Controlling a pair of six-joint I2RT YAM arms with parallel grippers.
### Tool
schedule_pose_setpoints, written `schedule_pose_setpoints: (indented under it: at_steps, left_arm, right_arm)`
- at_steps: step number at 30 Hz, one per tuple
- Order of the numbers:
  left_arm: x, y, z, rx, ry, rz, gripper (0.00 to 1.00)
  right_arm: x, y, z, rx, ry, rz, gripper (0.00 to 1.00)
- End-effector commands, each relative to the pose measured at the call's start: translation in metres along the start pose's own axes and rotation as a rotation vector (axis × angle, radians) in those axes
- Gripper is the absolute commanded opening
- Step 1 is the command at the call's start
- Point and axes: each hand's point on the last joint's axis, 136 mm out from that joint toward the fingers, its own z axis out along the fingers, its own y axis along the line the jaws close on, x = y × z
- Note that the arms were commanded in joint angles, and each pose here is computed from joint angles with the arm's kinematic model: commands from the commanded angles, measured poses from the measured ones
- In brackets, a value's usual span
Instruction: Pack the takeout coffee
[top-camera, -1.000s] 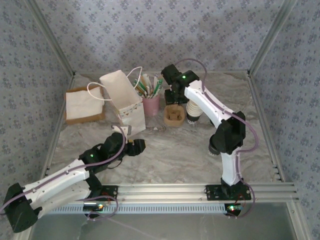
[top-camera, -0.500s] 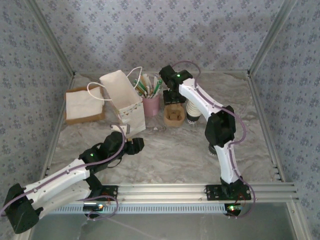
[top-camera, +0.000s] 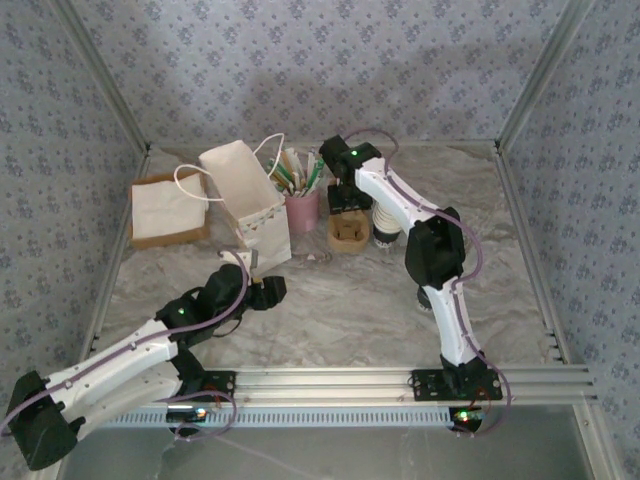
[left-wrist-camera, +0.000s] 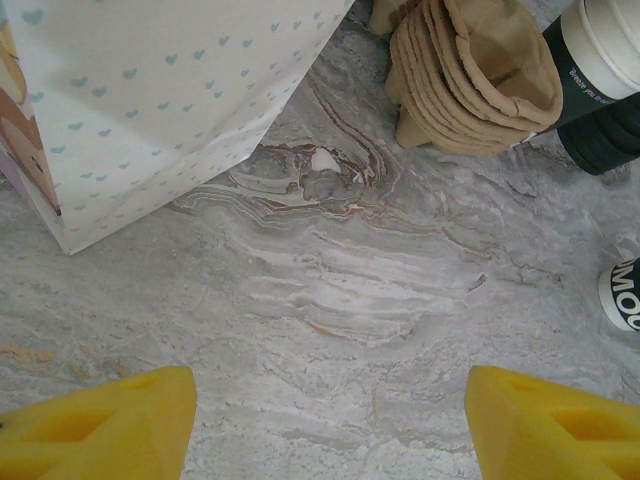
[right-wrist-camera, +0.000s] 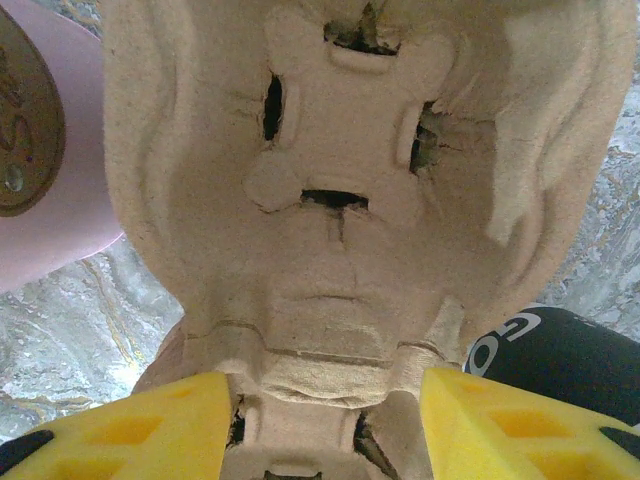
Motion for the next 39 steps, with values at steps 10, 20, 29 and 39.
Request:
schedule_pose_setpoints:
  at_steps: [10, 20, 29, 39]
  left_arm:
    - [-0.0045, 0.0030, -0.0039, -0.006, -0.027, 0.010, 0.72]
    - [-0.0046, 0.0034, -0.0041, -0.006, -0.028, 0.009, 0.72]
    - [-0.0040, 0.0041, -0.0042, -0.007, -0.027, 0.009, 0.71]
    - [-0.0036, 0.0037, -0.0042, -0.004, -0.027, 0.009, 0.71]
  right_arm:
    - [-0.0033, -0.0025, 0.0060, -0.017, 0.019, 0.015, 0.52]
    - [-0.0044, -0.0004, 0.0096, -0.025, 0.026, 0.020, 0.49]
    - [-0.0046, -0.0007, 0.0079, -0.020, 0.024, 0.021, 0.48]
    - [-0.0062, -0.0017, 0.0036, -0.017, 0.017, 0.022, 0.46]
